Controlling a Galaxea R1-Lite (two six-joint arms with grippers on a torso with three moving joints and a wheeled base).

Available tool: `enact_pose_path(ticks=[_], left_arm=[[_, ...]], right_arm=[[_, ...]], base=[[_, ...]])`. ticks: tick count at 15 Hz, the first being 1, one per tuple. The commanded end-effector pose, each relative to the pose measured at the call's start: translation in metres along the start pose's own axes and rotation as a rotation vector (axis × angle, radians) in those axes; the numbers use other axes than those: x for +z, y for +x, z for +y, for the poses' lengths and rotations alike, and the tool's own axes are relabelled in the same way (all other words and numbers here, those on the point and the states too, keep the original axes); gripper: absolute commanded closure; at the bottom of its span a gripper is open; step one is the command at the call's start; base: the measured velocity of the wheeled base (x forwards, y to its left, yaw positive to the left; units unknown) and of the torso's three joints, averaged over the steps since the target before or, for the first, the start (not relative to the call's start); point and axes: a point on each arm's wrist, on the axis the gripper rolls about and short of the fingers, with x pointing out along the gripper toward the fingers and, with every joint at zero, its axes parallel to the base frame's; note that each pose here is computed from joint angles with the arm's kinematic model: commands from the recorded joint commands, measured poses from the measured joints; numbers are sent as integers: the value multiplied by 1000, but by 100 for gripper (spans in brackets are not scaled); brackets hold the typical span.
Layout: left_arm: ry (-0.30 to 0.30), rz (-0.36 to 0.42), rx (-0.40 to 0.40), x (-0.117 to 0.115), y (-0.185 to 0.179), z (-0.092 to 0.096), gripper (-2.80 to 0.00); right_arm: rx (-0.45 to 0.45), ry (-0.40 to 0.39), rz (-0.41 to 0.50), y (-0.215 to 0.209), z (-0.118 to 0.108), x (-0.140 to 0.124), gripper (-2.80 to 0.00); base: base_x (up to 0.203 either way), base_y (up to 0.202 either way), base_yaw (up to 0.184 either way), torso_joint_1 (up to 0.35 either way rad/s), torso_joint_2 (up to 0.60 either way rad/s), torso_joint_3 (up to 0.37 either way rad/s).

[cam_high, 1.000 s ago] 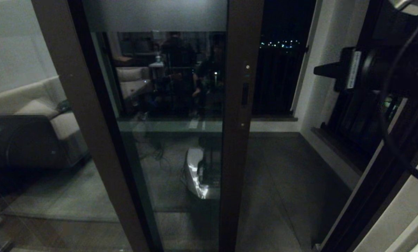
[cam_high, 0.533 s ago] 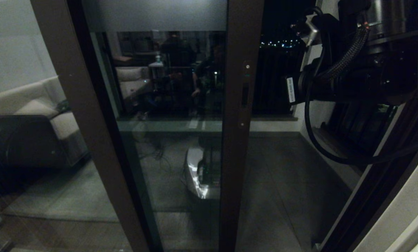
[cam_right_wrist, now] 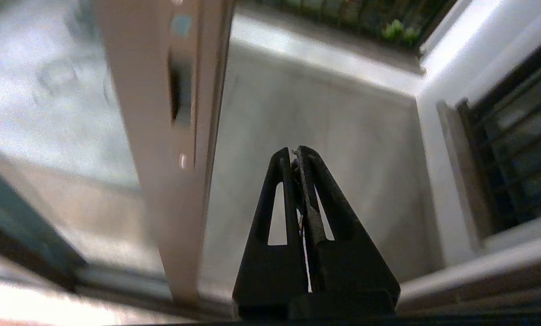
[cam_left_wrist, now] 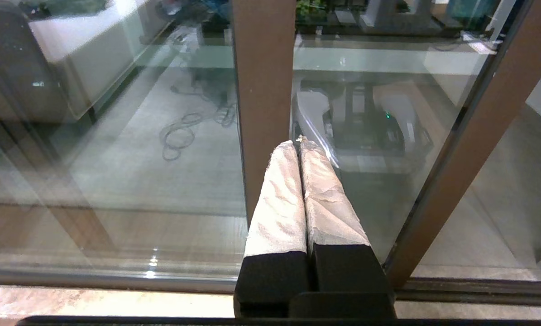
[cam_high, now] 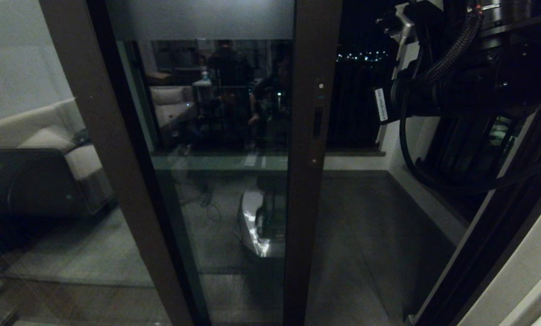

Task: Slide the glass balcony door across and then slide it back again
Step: Close the slid door

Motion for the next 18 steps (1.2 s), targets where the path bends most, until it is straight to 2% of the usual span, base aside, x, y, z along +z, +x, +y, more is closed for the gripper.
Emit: enact_pose_path(ticks=[1, 3, 6, 7, 8, 13, 18], left_arm=[[0, 0, 0, 0, 0, 0, 0], [-1, 0, 0, 0, 0, 0, 0], [0, 0, 0, 0, 0, 0, 0], [0, 0, 0, 0, 0, 0, 0], [0, 0, 0, 0, 0, 0, 0], [0, 0, 0, 0, 0, 0, 0], [0, 0, 0, 0, 0, 0, 0]], right_arm=[[20, -22, 30, 0, 7, -1, 0], [40, -26, 59, 15, 23, -4, 0], [48, 20, 56, 45, 42, 0, 0], [48, 24, 67, 52, 46, -2, -46], [48, 22, 77, 54, 47, -3, -280], [-11, 23, 100, 79, 42, -12, -280], [-31, 45, 62, 87, 39, -10, -280]], base=[[0, 0, 0, 0, 0, 0], [0, 0, 0, 0, 0, 0], [0, 0, 0, 0, 0, 0], [0, 0, 0, 0, 0, 0], [0, 0, 0, 0, 0, 0], [0, 0, 0, 0, 0, 0], [0, 0, 0, 0, 0, 0]])
